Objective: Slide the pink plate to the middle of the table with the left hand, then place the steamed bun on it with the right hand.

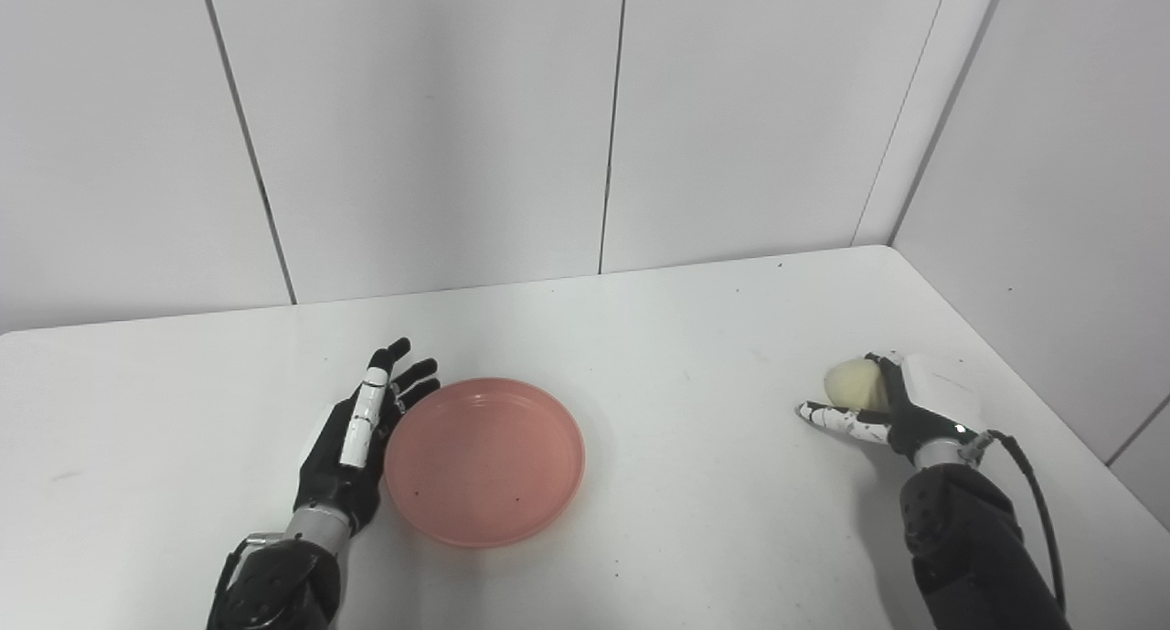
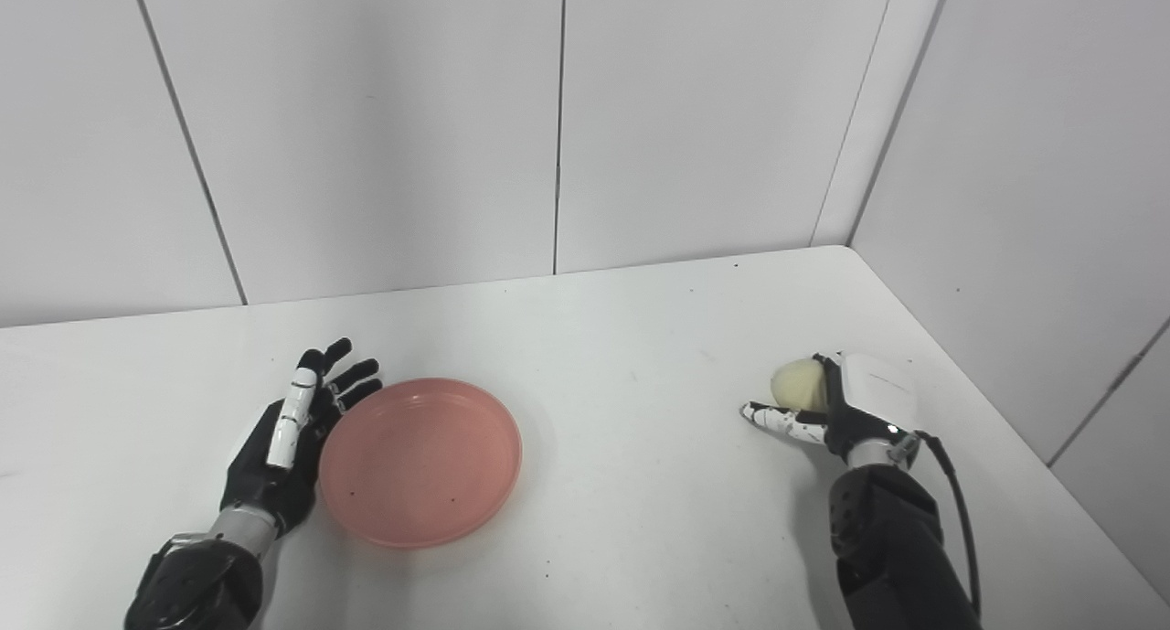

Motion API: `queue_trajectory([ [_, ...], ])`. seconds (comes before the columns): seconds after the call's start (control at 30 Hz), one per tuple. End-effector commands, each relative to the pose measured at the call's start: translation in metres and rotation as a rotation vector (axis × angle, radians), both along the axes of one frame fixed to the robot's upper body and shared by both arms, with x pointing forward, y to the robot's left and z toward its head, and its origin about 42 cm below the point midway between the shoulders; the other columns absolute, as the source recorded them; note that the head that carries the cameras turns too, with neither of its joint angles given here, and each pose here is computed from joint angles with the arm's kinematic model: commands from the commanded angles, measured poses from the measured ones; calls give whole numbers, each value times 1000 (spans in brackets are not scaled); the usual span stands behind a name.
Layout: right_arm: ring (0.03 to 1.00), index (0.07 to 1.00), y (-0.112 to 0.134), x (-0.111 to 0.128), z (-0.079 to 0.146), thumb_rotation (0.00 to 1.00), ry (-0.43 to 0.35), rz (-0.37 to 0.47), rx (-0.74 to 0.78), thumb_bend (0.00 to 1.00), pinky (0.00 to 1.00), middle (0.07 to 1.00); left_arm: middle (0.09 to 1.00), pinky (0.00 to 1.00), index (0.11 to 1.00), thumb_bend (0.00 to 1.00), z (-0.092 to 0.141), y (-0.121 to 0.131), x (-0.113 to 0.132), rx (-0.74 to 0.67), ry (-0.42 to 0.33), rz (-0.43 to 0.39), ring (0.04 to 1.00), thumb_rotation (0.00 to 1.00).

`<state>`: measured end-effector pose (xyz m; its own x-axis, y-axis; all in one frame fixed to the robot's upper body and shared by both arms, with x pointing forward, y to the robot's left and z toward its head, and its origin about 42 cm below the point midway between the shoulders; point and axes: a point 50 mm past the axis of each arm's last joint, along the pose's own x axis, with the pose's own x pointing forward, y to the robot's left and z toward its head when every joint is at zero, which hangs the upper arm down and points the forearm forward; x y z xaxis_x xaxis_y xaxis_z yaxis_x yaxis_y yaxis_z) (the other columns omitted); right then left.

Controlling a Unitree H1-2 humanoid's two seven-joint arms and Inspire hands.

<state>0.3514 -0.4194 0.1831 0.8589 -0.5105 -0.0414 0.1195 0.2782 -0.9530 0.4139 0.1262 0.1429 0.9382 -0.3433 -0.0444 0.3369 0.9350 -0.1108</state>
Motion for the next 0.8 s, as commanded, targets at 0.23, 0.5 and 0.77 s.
queue_trajectory([
  [0.23,486,659,-2,5,20,21,-220,-61,18,651,482,600,846,860,911,606,-9,2,-2,20,51,-20,847,937],
  [0.5,427,490,-5,5,19,0,-177,-57,-3,521,349,494,850,866,914,611,-9,3,-2,26,49,-28,849,939],
  [0.77,423,489,-6,5,21,0,-165,-62,11,521,283,496,854,862,912,619,-9,2,-2,23,55,-33,846,940],
])
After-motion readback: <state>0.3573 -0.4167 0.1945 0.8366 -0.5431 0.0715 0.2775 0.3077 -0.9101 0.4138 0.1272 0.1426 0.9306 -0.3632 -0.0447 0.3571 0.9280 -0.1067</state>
